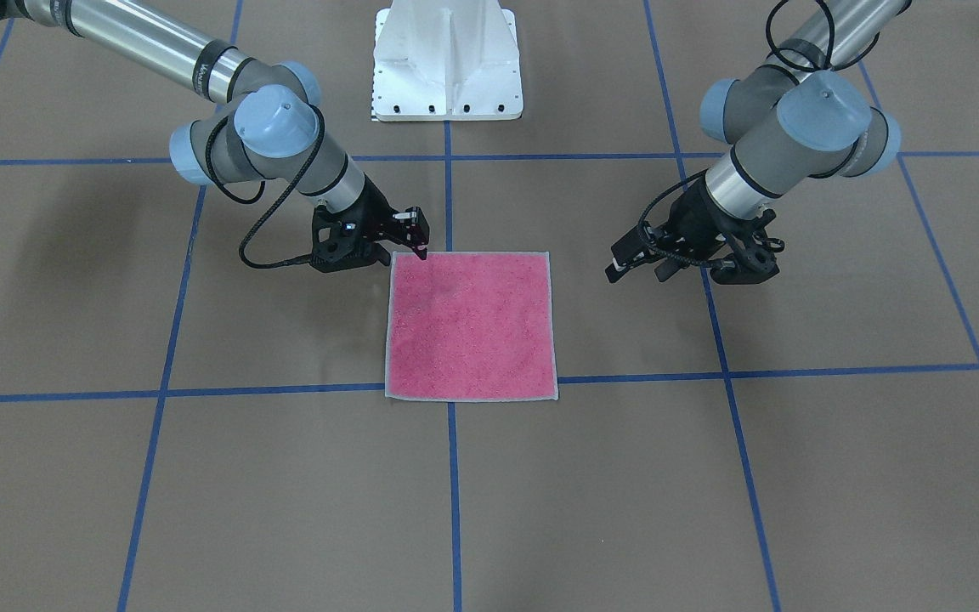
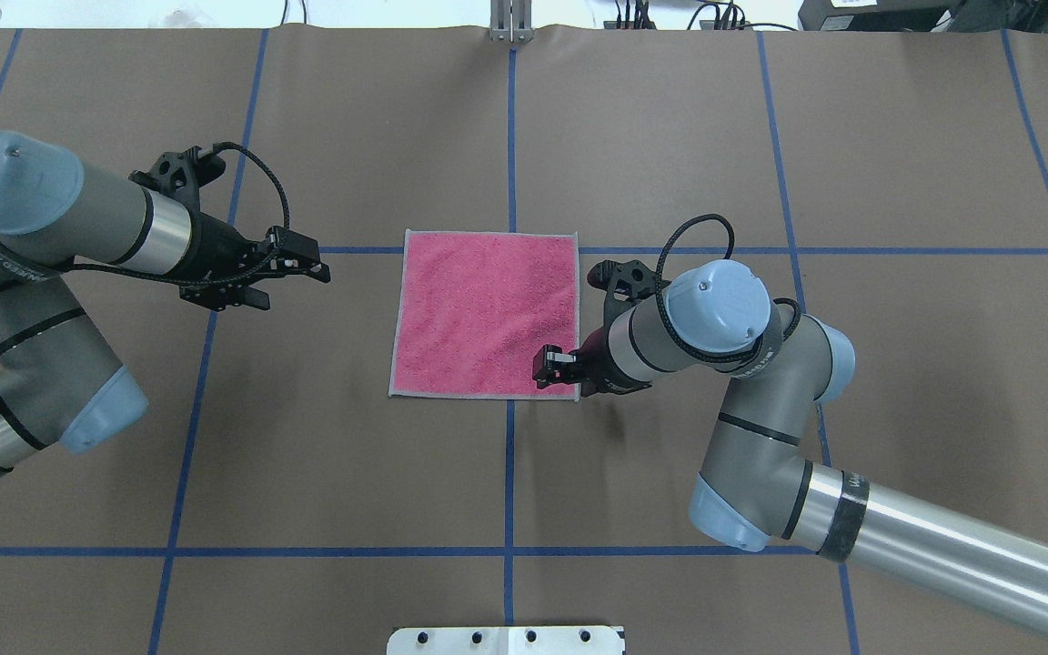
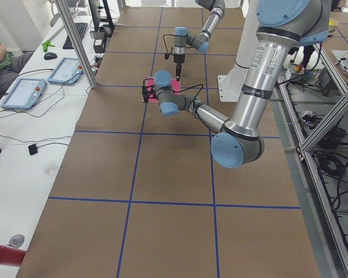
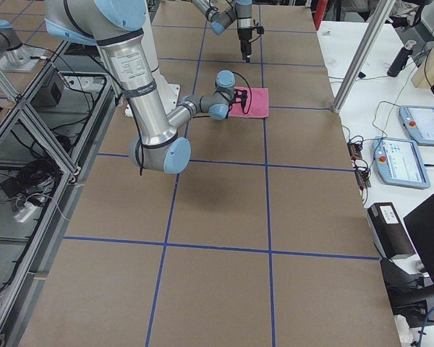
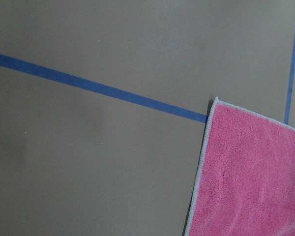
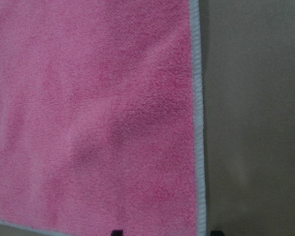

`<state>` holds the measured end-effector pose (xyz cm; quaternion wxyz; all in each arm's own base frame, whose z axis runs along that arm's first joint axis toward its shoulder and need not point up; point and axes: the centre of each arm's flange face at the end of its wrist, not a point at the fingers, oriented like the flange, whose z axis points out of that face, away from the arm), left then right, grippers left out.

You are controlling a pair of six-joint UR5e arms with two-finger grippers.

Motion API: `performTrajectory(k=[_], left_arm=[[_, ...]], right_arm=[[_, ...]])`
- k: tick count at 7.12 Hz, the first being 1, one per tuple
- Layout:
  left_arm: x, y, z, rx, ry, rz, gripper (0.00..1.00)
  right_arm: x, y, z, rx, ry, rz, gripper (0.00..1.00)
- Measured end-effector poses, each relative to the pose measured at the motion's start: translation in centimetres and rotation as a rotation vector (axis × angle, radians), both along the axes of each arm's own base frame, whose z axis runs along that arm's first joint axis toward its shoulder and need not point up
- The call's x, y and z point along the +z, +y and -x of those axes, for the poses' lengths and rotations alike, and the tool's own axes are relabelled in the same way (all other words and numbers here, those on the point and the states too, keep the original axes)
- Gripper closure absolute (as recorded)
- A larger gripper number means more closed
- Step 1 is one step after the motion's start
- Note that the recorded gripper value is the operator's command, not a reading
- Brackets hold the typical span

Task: Fold towel twice with both arms
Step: 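Pinch the towel corner nearest the right gripper with the right gripper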

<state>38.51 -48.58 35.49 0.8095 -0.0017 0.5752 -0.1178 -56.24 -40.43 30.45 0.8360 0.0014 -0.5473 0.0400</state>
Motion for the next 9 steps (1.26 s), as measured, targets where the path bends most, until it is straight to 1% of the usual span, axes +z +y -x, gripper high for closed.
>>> performTrajectory(k=[1,2,3,4,6,9], left_arm=[[0.02,-0.01,-0.01,0.000,0.000,0.000,0.00],[0.04,-0.01,-0.01,0.000,-0.001,0.000,0.00],[0.04,-0.01,-0.01,0.000,-0.001,0.000,0.00],[0.07,-0.02,-0.02,0.000,-0.001,0.001,0.00],[0.11,-0.03,-0.03,0.000,-0.002,0.001,0.00],[0.26,-0.02,-0.02,0.000,-0.004,0.003,0.00]], right_arm=[[0.04,-0.01,0.01,0.000,0.001,0.001,0.44],[0.08,-0.03,0.03,0.001,0.001,0.002,0.67],[0.14,-0.08,0.02,0.002,0.002,0.002,0.94],[0.13,-0.08,0.01,0.004,0.002,0.007,1.00],[0.08,-0.13,0.03,0.012,0.000,0.021,1.00],[-0.18,0.01,0.05,0.010,-0.006,0.022,1.00]])
